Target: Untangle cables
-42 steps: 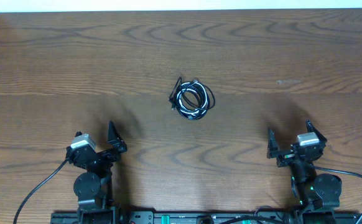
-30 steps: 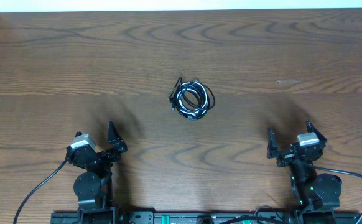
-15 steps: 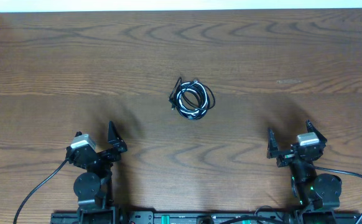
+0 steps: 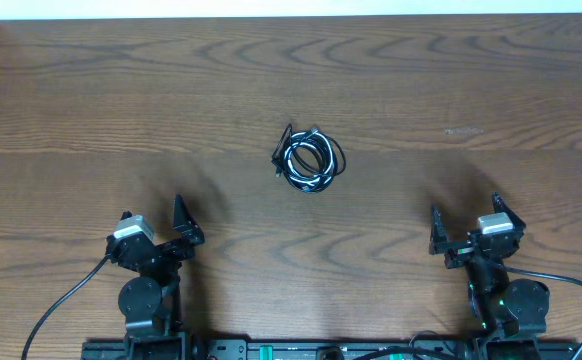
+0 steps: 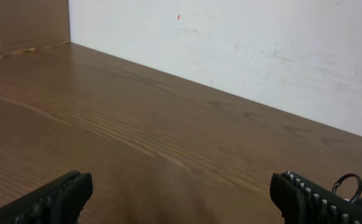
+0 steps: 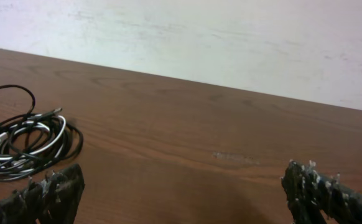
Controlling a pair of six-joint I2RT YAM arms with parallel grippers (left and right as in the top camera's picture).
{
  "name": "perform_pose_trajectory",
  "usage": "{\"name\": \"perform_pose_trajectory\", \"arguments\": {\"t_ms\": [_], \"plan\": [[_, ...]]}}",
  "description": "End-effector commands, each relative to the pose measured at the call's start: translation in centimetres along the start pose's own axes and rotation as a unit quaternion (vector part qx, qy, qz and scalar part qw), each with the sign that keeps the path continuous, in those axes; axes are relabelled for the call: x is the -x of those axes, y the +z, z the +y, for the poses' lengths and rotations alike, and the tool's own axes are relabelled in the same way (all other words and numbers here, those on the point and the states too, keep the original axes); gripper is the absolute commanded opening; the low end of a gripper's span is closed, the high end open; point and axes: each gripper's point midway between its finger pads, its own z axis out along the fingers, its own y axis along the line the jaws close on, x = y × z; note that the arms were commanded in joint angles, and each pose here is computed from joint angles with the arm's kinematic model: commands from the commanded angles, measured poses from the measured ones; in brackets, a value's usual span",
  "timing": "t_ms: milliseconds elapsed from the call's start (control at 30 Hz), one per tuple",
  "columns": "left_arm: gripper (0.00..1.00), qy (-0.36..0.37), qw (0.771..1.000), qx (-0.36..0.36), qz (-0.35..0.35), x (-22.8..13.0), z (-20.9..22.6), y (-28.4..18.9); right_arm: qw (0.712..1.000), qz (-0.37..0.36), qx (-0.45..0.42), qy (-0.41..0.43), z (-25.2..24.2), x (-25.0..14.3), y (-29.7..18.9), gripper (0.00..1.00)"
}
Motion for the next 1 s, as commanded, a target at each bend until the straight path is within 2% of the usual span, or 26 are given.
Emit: {"name": "perform_pose_trajectory", "arguments": {"t_ms": [0,967], "plan": [[0.98,0.008,0.999,0.017,0.028,-1.70,0.76,0.07,1.000,0.000,-0.008,-0.005,-0.32,-0.05,-0.04,0.99],[0.98,0.008,0.999,0.017,0.028,-1.70,0.77,0.07,1.000,-0.005,-0.009,-0.005,-0.36,0.23,-0.04,0.99]]}}
